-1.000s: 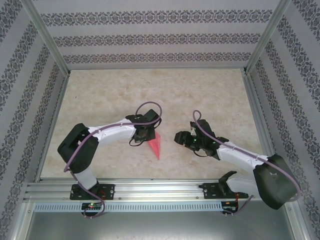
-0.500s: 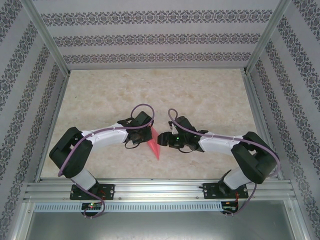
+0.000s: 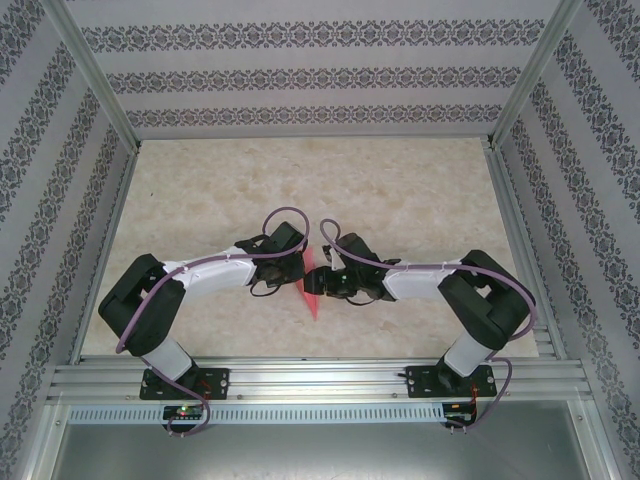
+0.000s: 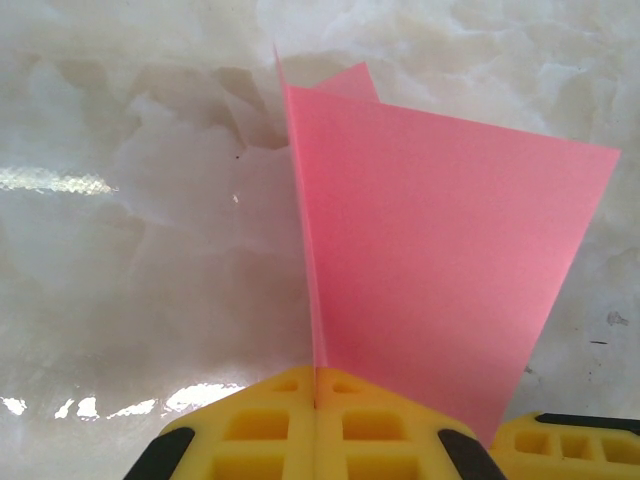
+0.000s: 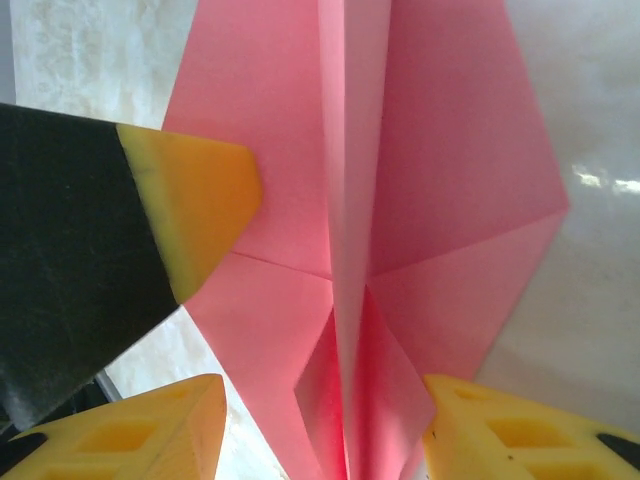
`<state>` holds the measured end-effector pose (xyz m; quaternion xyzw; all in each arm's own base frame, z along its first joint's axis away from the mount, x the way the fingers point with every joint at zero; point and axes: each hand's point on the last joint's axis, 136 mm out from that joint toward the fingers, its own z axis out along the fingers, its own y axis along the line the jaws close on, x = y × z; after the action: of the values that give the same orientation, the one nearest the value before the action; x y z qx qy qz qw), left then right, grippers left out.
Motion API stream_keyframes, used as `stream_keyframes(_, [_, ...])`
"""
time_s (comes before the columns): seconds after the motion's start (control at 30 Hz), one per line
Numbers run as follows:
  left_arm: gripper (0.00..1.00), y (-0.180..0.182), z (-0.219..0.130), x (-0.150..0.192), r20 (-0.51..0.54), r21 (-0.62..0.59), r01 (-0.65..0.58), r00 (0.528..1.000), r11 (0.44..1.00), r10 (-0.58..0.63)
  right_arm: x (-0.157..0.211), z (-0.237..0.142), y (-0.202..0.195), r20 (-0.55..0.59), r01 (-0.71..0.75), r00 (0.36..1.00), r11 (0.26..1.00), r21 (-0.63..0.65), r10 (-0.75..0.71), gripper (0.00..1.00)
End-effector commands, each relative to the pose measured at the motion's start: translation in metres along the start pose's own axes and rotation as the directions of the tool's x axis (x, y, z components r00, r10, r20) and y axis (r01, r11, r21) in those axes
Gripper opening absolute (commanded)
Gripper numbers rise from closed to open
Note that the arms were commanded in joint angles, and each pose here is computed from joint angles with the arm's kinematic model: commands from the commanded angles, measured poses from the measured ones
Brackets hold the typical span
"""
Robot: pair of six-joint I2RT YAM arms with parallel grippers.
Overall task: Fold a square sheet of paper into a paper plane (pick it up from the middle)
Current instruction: Move a paper plane to the center of the table.
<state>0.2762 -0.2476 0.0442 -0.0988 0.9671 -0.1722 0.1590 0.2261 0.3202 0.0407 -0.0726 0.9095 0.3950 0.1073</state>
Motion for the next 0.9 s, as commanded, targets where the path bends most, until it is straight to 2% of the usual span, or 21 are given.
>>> stream_keyframes(0.0, [0.0, -0.005, -0.006, -0.009, 0.026, 0.031, -0.008, 1.0, 0.999, 0.007, -0.005, 0.006, 0.016, 0.007, 0.049, 0.999, 0.998, -0.051, -0.048, 0.53])
stream_keyframes(0.1, [0.0, -0.005, -0.006, -0.009, 0.024, 0.029, -0.008, 1.0, 1.0, 0.007, -0.003, 0.01, 0.013, -0.001, 0.056, 0.998, 0.998, -0.027, -0.056, 0.53])
stream_keyframes(0.47, [0.01, -0.004, -0.006, -0.008, 0.025, 0.031, -0.005, 1.0, 0.999, 0.004, -0.001, 0.017, -0.007, 0.003, 0.078, 0.997, 0.992, 0.097, -0.079, 0.36])
stream_keyframes(0.87, [0.03, -0.006, -0.007, -0.008, 0.024, 0.043, 0.0, 1.0, 0.999, -0.002, 0.0, 0.025, -0.008, -0.014, 0.086, 0.996, 0.99, 0.112, -0.085, 0.21])
